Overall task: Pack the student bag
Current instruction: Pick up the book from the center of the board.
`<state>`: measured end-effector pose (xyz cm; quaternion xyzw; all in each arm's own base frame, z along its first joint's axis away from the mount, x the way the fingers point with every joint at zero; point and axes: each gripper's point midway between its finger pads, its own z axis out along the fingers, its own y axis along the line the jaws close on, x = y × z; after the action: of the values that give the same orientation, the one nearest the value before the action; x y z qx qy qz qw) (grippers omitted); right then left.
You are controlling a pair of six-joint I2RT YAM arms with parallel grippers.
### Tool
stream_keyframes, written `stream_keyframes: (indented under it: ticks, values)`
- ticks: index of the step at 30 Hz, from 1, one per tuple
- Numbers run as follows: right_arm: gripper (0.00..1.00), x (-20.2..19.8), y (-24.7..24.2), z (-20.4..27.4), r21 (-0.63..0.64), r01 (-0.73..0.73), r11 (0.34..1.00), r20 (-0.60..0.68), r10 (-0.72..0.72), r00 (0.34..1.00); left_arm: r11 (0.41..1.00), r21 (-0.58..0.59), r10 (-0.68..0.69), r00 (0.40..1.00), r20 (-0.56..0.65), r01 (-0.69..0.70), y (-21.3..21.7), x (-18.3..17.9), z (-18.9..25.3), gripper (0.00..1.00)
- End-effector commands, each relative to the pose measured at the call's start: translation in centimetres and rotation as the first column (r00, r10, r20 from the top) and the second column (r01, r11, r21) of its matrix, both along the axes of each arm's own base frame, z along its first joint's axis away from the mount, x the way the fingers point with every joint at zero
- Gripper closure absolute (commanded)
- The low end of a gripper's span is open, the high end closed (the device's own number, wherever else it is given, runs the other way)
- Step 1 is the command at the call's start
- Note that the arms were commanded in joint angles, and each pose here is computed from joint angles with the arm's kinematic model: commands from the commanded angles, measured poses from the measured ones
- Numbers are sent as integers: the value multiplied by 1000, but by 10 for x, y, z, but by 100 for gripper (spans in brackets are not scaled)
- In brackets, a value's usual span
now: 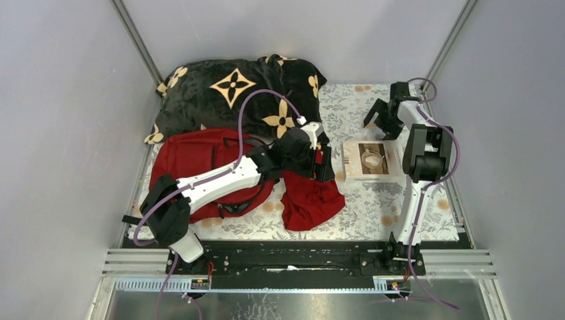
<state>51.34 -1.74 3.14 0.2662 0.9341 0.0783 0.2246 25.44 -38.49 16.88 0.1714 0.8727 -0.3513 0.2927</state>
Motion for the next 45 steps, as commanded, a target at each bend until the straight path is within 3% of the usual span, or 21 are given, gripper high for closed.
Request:
stream_keyframes:
  ticks: [1, 8, 11, 14, 21, 27, 37, 41, 45]
  values:
    - [0, -39, -23, 22, -24, 71, 997, -10, -71, 997, 992, -42, -119, 993, 19, 120, -23, -18, 18, 1]
    - [0, -140, -33, 15, -22, 184, 983, -44, -185, 982, 956, -120, -286, 942, -174, 268, -69, -43, -13, 1]
    - [0, -170, -16, 15, 39, 179, 983, -19, -179, 984, 953, -117, -299, 930, -214, 279, -78, -45, -25, 1]
    - [0, -189, -21, 24, -4, 213, 977, 5, -213, 977, 967, -77, -255, 924, -286, 243, -83, -39, -49, 1]
    - [0, -192, -29, 59, -22, 273, 962, 144, -267, 953, 985, -22, -166, 927, -336, 169, -107, -14, -84, 1]
    - [0, -199, -23, 44, -1, 254, 967, 79, -253, 964, 987, -15, -156, 933, -323, 160, -125, 2, -94, 1]
    - [0, -229, -50, 44, -67, 381, 922, 106, -373, 922, 986, -75, -163, 953, -255, 149, -153, 34, -85, 1]
    - [0, -238, -41, 25, -32, 341, 940, 31, -340, 940, 986, -71, -165, 941, -297, 150, -155, 41, -98, 1]
    - [0, -242, -17, 20, 82, 293, 952, 26, -296, 955, 982, -96, -184, 929, -320, 161, -163, 47, -105, 1]
